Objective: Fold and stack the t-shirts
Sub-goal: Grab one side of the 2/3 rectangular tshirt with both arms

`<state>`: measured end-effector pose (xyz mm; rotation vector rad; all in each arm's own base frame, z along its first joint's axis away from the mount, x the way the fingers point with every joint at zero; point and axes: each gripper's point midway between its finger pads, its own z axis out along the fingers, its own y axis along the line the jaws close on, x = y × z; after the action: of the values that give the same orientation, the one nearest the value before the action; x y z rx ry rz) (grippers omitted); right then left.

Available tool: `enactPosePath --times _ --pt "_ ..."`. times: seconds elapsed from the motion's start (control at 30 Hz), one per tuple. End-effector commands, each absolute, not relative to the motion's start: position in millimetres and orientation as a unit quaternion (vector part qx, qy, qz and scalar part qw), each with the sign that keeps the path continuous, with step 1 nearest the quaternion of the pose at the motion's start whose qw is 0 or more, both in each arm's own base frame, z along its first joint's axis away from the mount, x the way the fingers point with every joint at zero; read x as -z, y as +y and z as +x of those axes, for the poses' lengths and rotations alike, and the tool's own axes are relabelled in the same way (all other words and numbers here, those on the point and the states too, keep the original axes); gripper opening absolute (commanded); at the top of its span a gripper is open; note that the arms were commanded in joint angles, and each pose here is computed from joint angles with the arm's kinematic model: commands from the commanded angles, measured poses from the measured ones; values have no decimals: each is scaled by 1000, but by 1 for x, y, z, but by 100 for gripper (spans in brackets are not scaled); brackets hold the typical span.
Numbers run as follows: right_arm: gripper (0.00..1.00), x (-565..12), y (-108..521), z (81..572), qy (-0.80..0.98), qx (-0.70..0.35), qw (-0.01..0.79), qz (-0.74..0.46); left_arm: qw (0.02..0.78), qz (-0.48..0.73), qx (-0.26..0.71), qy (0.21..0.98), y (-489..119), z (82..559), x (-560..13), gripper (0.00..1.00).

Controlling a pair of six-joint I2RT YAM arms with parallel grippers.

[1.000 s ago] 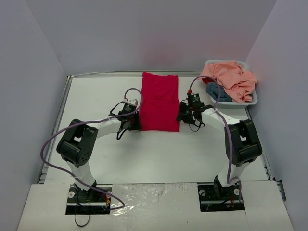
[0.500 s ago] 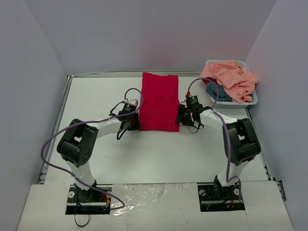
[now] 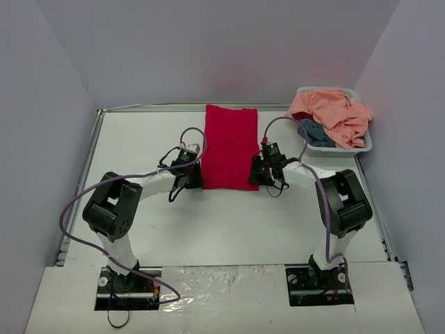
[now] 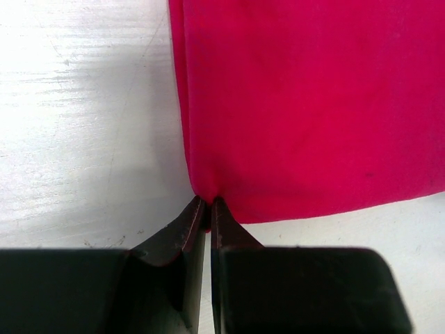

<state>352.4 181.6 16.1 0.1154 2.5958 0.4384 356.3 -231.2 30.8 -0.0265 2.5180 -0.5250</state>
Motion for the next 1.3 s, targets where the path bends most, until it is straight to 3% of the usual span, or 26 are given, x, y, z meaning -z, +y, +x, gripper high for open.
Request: enactPosePath --times 0.0,0.93,1.17,1.27 --pt "39 1 180 340 962 -144 229 47 274 -1 193 942 -235 355 -28 2" --pt "38 3 162 314 971 -97 211 51 272 -1 190 943 -233 354 -25 2" --pt "36 3 158 311 973 -91 207 49 271 0 187 944 -233 353 -24 3" --pt "31 5 158 308 974 -90 202 47 272 2 187 944 -233 354 -24 2"
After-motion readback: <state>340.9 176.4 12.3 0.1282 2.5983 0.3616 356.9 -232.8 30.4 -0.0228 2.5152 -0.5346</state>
